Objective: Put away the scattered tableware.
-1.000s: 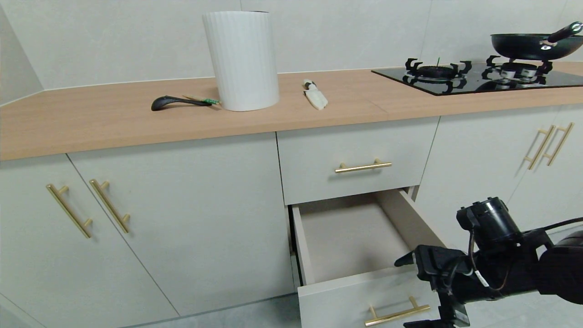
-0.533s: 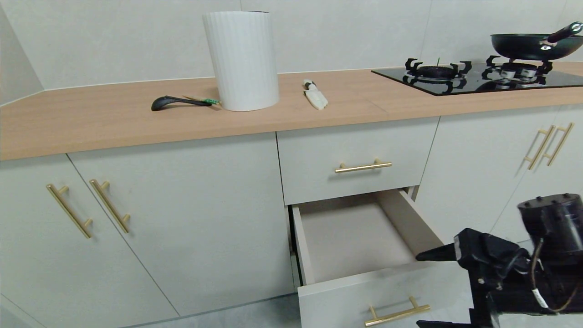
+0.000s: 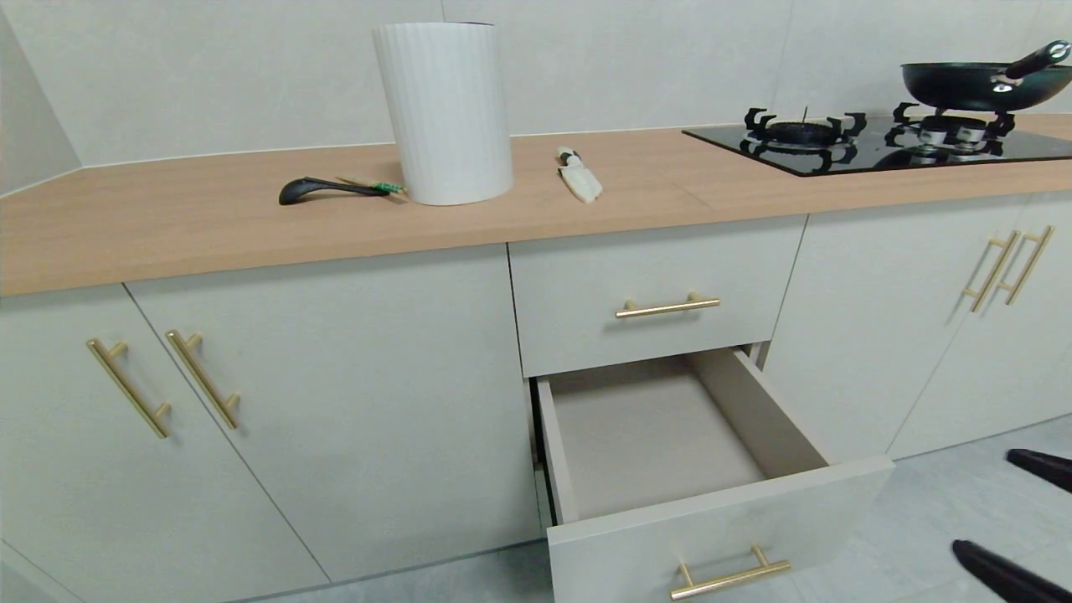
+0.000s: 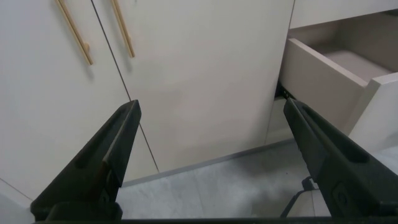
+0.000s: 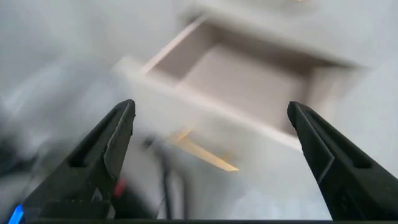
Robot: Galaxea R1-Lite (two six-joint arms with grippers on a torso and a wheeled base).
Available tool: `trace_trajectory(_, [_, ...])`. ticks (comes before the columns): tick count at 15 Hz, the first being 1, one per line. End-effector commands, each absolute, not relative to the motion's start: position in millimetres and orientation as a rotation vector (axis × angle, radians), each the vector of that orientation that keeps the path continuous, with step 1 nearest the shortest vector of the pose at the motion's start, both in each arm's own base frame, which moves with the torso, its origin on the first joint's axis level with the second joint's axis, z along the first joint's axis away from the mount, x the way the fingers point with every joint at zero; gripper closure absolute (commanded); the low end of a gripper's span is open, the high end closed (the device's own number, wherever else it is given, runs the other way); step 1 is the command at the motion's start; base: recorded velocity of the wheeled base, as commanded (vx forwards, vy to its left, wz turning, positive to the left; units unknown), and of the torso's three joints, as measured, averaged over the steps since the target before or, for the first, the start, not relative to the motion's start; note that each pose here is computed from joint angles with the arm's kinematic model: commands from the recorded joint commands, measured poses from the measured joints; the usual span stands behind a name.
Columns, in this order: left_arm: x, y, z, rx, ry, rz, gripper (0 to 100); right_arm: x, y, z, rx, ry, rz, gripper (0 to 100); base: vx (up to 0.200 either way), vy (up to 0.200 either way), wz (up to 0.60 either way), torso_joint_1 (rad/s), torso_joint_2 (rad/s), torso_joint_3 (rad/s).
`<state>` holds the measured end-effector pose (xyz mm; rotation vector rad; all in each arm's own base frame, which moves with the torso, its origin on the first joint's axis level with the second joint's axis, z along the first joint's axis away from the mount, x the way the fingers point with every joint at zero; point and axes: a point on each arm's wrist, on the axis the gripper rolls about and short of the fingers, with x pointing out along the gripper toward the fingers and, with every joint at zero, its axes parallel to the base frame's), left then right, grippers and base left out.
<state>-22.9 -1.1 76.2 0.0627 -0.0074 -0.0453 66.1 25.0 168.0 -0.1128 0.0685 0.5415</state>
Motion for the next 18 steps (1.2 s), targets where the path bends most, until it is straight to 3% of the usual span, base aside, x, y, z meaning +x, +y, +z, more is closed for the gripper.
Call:
trace_trajectory(1, [-22.8,-1.1,76.1,0.063,-0.008,-0.044,0,14.3,4.6,150.4,-0.042,-0.131,0.211,0,0.000,0.000,0.00,0.000,0.00,0.000])
trace_trajectory(3, [-22.8,-1.1,76.1,0.063,-0.008,-0.044,0,6.5,4.1,139.8,-0.046,-0.140,0.137,0,0.000,0.000,0.00,0.000,0.00,0.000])
trace_trajectory(8, [-22.8,-1.1,76.1,0.065,-0.008,-0.044,0,-24.2,6.7,84.6,-0.060,-0.093,0.332,0,0.000,0.000,0.00,0.000,0.00,0.000])
trace_trajectory(10, [-22.8,-1.1,76.0,0.061,-0.006,-0.044,0,-24.2,7.0,82.6,-0.060,-0.078,0.319,0,0.000,0.000,0.00,0.000,0.00,0.000])
trace_trajectory(15, [-22.8,-0.8,76.1,0.077,-0.007,-0.030,0,-22.4,-0.7,79.7,0.002,-0.034,-0.037,0,0.000,0.000,0.00,0.000,0.00,0.000])
trace_trajectory(18, [-22.8,-0.8,76.1,0.127,-0.008,-0.033,0,-22.7,-0.9,76.6,0.032,-0.010,-0.044,0,0.000,0.000,0.00,0.000,0.00,0.000])
